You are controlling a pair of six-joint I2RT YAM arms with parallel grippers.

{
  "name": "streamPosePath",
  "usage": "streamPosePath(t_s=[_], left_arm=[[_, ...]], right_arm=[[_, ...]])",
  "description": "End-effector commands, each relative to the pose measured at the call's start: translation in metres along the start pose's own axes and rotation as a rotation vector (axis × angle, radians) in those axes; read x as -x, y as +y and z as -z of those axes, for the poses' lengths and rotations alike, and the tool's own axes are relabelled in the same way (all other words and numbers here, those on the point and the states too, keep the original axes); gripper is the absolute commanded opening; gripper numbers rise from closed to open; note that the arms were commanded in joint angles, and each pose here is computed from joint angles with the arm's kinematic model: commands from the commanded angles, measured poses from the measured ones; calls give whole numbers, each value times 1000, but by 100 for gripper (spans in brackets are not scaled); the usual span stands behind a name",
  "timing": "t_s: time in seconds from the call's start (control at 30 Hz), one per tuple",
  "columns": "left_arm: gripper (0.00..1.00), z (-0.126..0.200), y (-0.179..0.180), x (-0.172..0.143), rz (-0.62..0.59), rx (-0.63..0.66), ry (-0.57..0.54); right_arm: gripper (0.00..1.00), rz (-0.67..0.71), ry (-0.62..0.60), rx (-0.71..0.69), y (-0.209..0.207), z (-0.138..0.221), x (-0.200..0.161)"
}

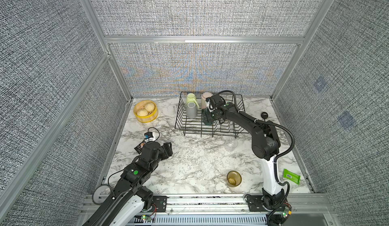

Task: Load cups into a dish rack
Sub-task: Place the cup upside down at the dish rack, then pick up the cup from the center of the table.

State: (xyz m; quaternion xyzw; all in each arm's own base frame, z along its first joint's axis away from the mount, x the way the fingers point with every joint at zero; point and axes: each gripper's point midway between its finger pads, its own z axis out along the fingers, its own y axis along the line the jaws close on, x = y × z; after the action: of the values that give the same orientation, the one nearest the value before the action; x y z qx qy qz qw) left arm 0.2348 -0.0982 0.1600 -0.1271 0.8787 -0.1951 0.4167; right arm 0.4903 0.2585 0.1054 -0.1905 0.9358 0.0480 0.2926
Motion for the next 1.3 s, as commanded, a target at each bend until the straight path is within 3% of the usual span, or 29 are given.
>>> streamPosePath(t_s=[0.0, 0.37, 0.6, 0.87, 0.97, 1.13, 1.27], left_arm=[[78, -3, 4, -3, 14, 6, -4], [78, -2, -7, 0, -18, -24, 14], [78, -1, -46, 0, -75, -219, 41], [78, -1, -71, -7, -115, -337, 86], [78, -3, -76, -11, -161, -343, 91], [78, -8, -88, -18, -235, -341, 113], [78, -14, -97, -24, -296, -329, 109]], right_arm=[[86, -52, -63, -67, -12, 7, 13], [90, -34, -139, 12, -1, 44, 16], [93, -13, -272, 44, -3, 103, 12], [99, 84, -507, -29, -23, 162, -22], [99, 89, -484, 11, -26, 167, -51], [99, -22, -415, 72, -34, 173, -91], [99, -342, -291, 37, -68, 176, -128]])
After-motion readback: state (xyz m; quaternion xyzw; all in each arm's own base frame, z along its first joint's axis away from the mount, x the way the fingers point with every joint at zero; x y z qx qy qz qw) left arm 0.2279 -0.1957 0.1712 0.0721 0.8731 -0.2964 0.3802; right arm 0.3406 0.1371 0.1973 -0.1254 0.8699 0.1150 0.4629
